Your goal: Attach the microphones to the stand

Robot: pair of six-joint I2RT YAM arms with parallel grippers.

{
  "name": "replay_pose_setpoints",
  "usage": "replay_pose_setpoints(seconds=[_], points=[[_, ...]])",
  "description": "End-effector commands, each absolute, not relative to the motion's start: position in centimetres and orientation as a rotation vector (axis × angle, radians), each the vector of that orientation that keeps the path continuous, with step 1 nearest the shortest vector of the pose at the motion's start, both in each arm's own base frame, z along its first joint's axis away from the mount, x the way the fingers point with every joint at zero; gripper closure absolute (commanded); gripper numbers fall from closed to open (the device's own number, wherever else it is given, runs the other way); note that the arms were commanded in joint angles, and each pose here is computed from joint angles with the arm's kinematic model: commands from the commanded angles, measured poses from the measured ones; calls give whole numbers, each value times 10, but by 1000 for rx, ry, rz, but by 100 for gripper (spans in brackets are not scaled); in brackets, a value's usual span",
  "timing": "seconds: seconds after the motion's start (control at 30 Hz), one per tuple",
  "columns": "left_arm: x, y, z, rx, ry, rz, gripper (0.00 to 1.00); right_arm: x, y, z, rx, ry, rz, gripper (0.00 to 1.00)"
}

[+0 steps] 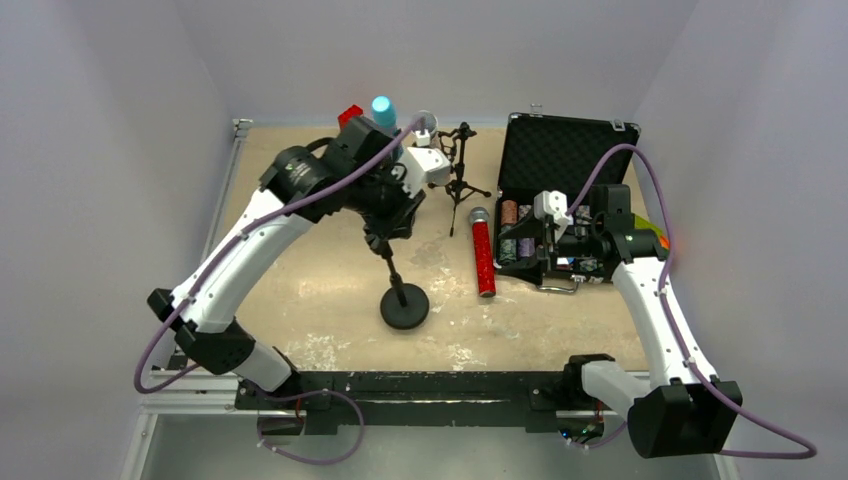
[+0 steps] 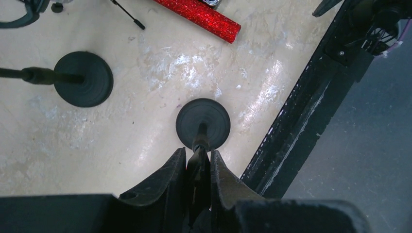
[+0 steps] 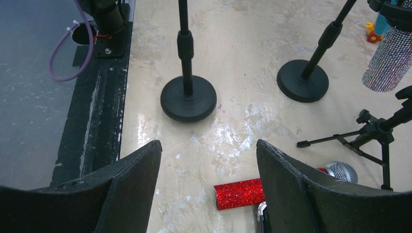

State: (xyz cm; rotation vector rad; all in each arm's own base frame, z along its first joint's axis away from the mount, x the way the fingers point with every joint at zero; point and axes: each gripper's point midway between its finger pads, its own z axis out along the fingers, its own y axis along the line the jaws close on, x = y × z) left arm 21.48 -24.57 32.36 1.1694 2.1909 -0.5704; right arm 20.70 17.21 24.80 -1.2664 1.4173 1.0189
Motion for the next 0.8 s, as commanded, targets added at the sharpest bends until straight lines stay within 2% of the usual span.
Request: replay_pose_setpoints(seconds=[0.0, 0.2, 0.37, 0.6, 0.77], points=[[237, -278, 343, 1134, 2056, -515, 100, 210, 171, 250, -1264, 1407, 1011, 25], [241, -303, 342, 1148, 1986, -493, 100, 213, 170, 248, -1260, 1418, 1006, 25], [243, -307, 325, 1142, 2037, -491, 99, 218, 169, 244, -1241, 1451, 1003, 25], [251, -313, 315, 1079, 2080, -484, 56, 228, 167, 239, -1197, 1504, 995, 25], [254, -319, 335, 1001, 2025, -535, 38, 233, 167, 235, -1165, 1538, 1007, 25]])
